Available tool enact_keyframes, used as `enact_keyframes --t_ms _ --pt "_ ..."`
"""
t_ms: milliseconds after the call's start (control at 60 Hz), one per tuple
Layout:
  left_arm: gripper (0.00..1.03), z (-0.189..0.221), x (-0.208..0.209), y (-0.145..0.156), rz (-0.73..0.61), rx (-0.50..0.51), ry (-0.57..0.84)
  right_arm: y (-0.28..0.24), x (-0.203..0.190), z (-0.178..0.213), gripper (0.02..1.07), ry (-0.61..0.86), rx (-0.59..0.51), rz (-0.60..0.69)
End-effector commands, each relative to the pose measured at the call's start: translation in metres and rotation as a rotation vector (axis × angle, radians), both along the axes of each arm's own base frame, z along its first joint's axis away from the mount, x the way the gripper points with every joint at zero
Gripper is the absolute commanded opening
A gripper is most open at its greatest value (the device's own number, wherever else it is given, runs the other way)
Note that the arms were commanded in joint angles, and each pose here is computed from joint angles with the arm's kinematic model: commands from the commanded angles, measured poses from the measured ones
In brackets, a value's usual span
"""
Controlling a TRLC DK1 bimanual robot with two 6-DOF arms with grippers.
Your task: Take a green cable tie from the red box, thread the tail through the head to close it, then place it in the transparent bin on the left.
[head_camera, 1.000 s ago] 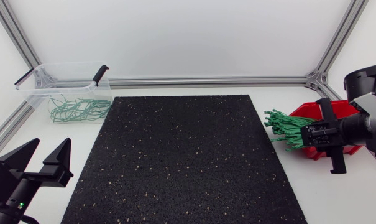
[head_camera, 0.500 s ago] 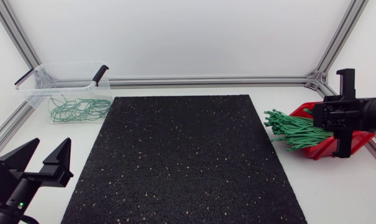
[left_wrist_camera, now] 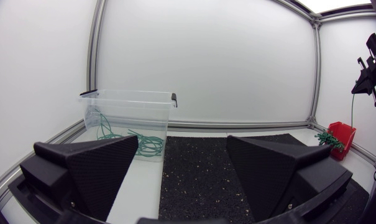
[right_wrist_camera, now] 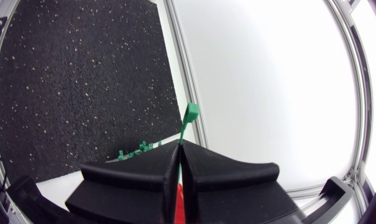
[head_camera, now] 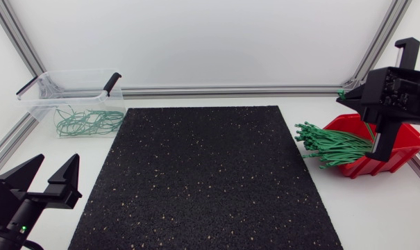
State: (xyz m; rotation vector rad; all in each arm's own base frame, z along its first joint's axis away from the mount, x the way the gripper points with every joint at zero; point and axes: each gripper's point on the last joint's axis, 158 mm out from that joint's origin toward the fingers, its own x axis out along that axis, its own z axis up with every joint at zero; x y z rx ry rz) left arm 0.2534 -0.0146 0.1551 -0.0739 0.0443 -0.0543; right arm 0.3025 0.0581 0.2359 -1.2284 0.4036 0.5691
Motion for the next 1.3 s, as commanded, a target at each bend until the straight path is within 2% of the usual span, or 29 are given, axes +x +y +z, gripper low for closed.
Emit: enact_keyframes --t_ms 0,67,167,317,617,850,1017,1283 --pt "0.99 -0.025 0.0 0.001 0.004 0.004 0.062 0.009 -0.005 0.004 0.08 0.061 0.089 -0.021" --pt "0.99 -0.025 0.0 0.001 0.002 0.004 0.062 0.02 -0.019 -0.002 0.08 0.17 0.149 0.005" --pt "0.99 -0.025 0.0 0.0 0.001 0.004 0.062 0.034 -0.029 -0.002 0.08 0.227 0.227 0.027" --pt "0.99 -0.025 0.0 -0.001 -0.004 0.003 0.062 0.057 -0.048 -0.02 0.08 0.4 0.266 0.045" --pt "0.99 -0.025 0.0 -0.007 -0.03 0.017 0.063 0.105 -0.068 -0.021 0.08 0.803 0.557 0.067" --pt "0.99 -0.025 -0.001 -0.012 -0.048 0.033 0.062 0.129 -0.077 -0.027 0.08 1.044 0.692 0.135" --pt "0.99 -0.025 -0.001 -0.013 -0.054 0.055 0.06 0.139 -0.082 -0.026 0.08 1.113 0.742 0.18" --pt "0.99 -0.019 -0.001 -0.015 -0.066 0.086 0.041 0.158 -0.102 -0.027 0.08 1.173 0.744 0.261"
